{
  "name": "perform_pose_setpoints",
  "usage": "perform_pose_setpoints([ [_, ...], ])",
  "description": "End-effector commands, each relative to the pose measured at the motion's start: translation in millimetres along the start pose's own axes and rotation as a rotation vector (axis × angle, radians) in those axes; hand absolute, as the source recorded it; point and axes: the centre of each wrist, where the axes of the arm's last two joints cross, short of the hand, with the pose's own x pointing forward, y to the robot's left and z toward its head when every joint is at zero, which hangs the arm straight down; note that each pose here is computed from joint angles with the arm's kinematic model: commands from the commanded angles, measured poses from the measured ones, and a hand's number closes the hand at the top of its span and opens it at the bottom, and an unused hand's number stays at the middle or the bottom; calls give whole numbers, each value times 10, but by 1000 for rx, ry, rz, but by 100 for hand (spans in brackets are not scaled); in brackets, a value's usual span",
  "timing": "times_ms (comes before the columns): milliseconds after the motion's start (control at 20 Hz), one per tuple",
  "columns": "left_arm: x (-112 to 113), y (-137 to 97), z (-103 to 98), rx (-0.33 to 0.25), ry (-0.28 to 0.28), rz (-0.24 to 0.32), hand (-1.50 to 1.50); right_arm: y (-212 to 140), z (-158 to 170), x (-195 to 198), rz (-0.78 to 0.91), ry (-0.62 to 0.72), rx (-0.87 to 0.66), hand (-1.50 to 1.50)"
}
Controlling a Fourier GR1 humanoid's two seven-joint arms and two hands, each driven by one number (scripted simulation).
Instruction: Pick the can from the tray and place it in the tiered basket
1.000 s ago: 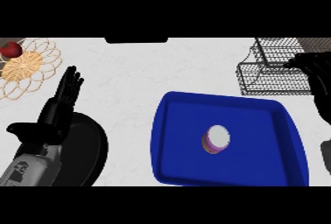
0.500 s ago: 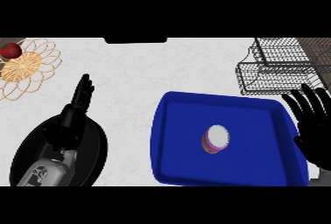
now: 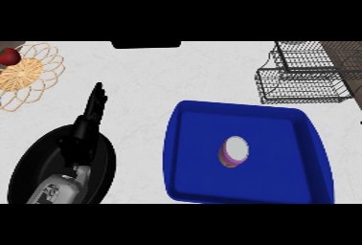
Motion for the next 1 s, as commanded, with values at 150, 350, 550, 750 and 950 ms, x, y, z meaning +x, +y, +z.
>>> perform_pose_setpoints([
  [150, -6, 26, 29, 7, -17, -12, 0, 134, -233, 928, 610, 144, 198, -150],
  [350, -71, -110, 121, -29, 2, -5, 0, 569, -295, 1179, 783, 214, 214, -150],
  [550, 14, -39, 1, -40, -16, 2, 0, 966, -280, 1286, 830, 330, 246, -150],
  [750, -43, -63, -64, -48, -26, 5, 0, 1278, -388, 1496, 835, 372, 253, -150],
  [950, 105, -248, -97, -46, -38, -11, 0, 1474, -592, 1405, 870, 378, 267, -150],
])
